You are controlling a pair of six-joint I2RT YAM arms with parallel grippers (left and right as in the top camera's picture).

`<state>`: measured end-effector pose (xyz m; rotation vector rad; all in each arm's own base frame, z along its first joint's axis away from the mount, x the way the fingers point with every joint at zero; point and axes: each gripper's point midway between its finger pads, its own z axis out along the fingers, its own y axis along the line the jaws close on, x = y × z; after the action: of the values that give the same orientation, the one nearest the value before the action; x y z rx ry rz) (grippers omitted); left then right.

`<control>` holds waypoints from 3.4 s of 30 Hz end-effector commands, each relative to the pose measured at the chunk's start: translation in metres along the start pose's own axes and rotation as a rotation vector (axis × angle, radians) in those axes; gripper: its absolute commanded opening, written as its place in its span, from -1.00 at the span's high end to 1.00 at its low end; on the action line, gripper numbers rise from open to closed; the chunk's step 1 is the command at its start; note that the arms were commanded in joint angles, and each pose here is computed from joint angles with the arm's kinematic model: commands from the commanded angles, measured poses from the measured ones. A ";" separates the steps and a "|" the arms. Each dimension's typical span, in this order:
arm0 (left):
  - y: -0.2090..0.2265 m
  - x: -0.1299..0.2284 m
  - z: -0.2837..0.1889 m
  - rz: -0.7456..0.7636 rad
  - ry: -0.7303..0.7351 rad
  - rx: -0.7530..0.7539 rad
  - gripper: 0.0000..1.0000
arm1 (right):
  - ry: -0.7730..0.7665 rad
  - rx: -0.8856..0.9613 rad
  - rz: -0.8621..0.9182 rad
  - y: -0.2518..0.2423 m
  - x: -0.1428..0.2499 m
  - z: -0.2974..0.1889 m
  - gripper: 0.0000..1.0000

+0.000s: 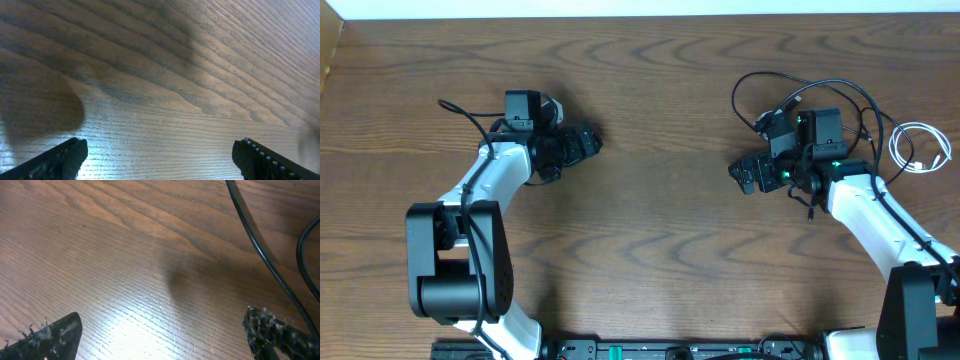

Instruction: Untangle cables

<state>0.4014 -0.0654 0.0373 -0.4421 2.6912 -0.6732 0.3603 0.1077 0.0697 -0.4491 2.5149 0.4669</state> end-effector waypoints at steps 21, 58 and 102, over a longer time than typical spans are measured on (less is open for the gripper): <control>0.003 -0.002 0.000 0.006 -0.006 -0.013 -0.96 | -0.437 0.041 -0.170 0.047 -0.077 -0.139 -0.99; 0.003 -0.002 0.000 0.006 -0.006 -0.013 -0.96 | -0.323 0.027 -0.126 0.082 0.032 -0.199 -0.98; 0.003 -0.002 0.000 0.006 -0.006 -0.013 -0.96 | -0.613 0.149 -0.164 0.059 0.095 -0.176 -0.99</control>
<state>0.4014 -0.0654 0.0372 -0.4423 2.6915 -0.6732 0.1785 0.0702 0.1640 -0.4006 1.9190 0.3137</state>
